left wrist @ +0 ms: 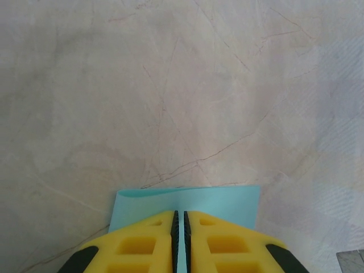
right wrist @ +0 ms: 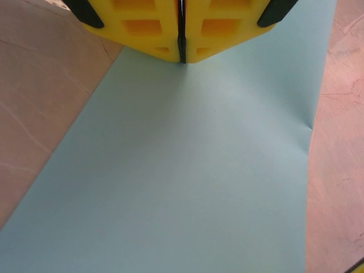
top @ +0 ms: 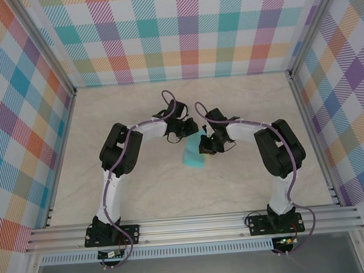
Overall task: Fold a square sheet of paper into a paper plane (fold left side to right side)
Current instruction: First fold the square sheet of paper in half at the center of the table, then hold the square sheet of paper at the center of the table.
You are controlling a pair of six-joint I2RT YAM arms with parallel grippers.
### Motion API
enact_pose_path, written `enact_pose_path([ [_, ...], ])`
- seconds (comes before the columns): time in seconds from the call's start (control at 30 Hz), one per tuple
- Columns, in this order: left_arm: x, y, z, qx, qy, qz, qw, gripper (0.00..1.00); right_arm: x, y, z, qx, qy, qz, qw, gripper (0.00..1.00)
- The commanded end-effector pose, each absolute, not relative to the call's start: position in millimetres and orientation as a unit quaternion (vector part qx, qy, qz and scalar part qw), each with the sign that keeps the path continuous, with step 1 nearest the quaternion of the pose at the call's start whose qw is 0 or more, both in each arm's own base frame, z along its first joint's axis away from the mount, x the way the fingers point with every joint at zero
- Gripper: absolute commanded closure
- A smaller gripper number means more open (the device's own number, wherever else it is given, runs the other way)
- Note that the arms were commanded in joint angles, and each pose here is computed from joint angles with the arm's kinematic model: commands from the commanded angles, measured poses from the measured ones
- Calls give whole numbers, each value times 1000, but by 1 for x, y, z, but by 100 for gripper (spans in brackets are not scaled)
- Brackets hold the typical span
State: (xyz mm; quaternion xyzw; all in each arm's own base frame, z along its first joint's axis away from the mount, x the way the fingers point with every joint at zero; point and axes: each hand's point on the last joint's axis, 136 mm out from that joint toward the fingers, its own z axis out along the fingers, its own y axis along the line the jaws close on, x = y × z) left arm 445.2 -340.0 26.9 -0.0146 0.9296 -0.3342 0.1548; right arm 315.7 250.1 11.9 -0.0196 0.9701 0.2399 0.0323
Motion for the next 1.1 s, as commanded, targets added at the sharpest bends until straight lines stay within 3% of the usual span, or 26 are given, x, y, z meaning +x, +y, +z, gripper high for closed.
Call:
enact_pose_path([
  [0.0, 459, -307, -2, -41, 951, -261, 163, 86, 274, 206, -39, -9, 991, 126, -47, 91],
  [0.67, 525, -292, 23, -63, 946, -237, 211, 86, 271, 209, -33, -11, 990, 136, -43, 91],
  [0.9, 510, -278, 84, -46, 933, -256, 250, 82, 274, 214, -28, -13, 989, 146, -37, 91],
  [1.07, 462, -288, 108, -33, 910, -335, 244, 81, 275, 215, -27, -15, 988, 147, -34, 91],
])
